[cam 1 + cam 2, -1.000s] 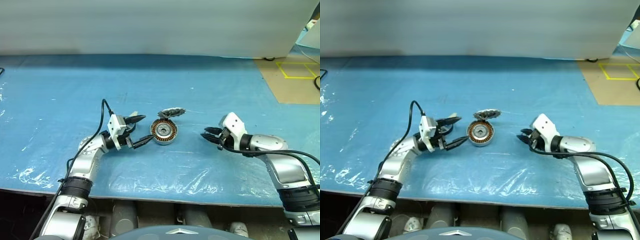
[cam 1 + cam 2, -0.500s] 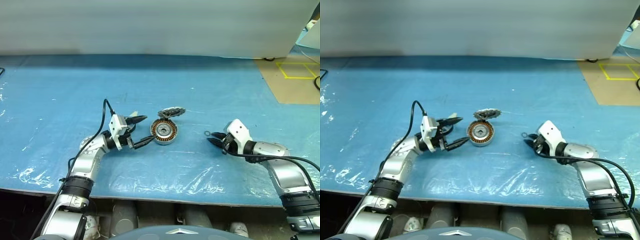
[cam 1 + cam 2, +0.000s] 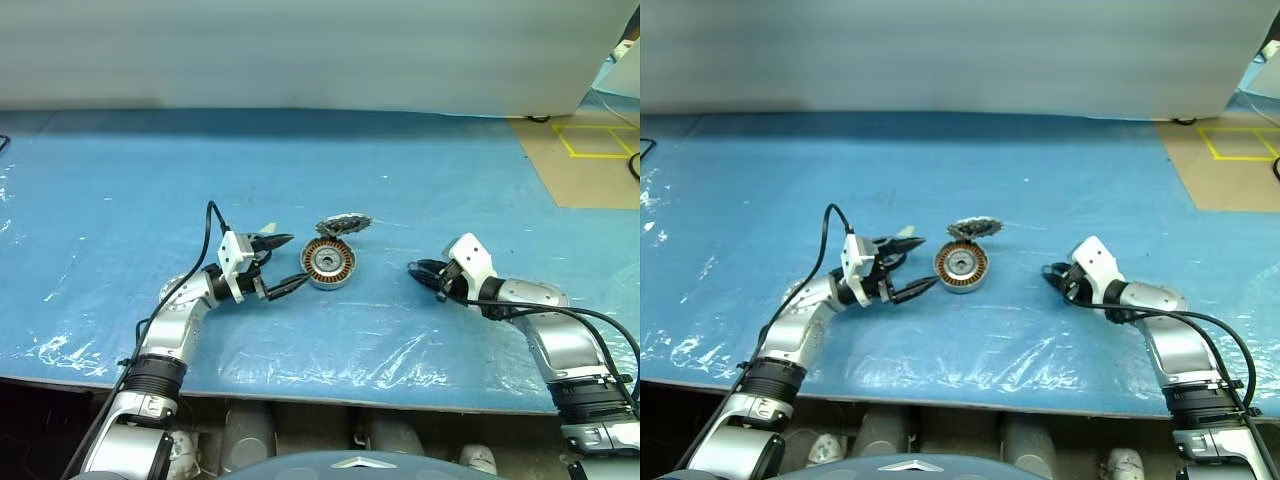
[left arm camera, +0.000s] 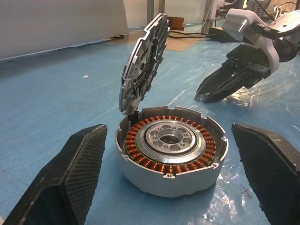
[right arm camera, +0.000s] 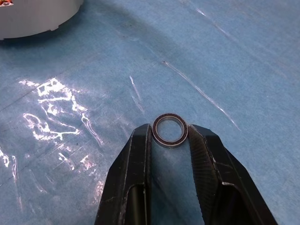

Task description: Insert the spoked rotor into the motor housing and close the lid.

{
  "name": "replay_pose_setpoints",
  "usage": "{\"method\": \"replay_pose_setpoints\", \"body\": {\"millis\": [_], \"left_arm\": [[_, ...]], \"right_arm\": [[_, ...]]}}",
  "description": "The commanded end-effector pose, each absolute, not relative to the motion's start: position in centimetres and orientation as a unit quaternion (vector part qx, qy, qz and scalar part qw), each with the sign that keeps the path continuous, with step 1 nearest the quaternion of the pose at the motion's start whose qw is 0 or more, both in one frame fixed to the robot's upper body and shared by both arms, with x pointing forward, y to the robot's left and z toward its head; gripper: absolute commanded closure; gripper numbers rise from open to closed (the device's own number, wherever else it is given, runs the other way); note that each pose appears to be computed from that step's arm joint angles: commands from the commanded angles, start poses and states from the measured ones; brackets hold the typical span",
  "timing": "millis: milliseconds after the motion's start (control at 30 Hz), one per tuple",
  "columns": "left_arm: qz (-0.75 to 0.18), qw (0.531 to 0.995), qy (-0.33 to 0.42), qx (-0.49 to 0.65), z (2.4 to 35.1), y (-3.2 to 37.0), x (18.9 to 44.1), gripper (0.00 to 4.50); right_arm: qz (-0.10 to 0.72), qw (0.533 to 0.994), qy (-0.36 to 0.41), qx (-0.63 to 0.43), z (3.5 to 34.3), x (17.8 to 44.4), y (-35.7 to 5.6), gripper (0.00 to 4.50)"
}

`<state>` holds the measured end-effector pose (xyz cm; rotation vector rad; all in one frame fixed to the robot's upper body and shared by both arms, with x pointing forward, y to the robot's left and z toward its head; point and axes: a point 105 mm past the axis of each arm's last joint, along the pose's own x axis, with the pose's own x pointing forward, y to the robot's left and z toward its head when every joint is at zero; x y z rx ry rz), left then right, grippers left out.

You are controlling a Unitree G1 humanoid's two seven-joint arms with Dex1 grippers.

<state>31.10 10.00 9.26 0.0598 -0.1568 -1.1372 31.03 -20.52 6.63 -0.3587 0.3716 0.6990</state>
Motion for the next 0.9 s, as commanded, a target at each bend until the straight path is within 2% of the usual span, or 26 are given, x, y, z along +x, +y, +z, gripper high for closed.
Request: {"method": "replay_pose_setpoints", "body": {"millis": [33, 133, 233, 333, 433, 500, 767, 900], "left_arm": [[-0.536, 0.839, -0.087, 0.035, 10.0, 10.1, 31.1, 0.0], [-0.535, 0.84, -0.087, 0.036, 10.0, 10.1, 31.1, 0.0], [-0.534, 0.84, -0.087, 0.037, 10.0, 10.2, 31.1, 0.0], [-0.534, 0.84, -0.088, 0.038, 10.1, 10.3, 31.2, 0.0], [-0.533, 0.84, -0.091, 0.038, 10.3, 10.4, 31.2, 0.0], [-0.536, 0.838, -0.089, 0.039, 10.3, 10.6, 31.0, 0.0], [-0.542, 0.836, -0.071, 0.044, 9.5, 11.5, 30.2, 0.0], [-0.54, 0.838, -0.071, 0.044, 9.4, 11.5, 30.1, 0.0]], "right_arm": [[0.345, 0.906, 0.176, -0.175, 6.9, 31.0, -20.1, 3.23], [0.345, 0.902, 0.184, -0.185, 6.5, 30.9, -20.4, 3.23], [0.341, 0.902, 0.184, -0.189, 6.6, 31.0, -20.7, 3.79], [0.346, 0.904, 0.168, -0.186, 7.4, 31.2, -20.2, 3.8], [0.404, 0.9, 0.104, -0.127, 10.3, 30.9, -17.0, 3.8], [0.44, 0.886, 0.087, -0.119, 11.3, 30.3, -15.4, 3.8], [0.521, 0.842, 0.071, -0.124, 13.1, 29.8, -10.7, 3.8], [0.519, 0.84, 0.074, -0.14, 12.9, 30.9, -9.4, 3.8]]}}
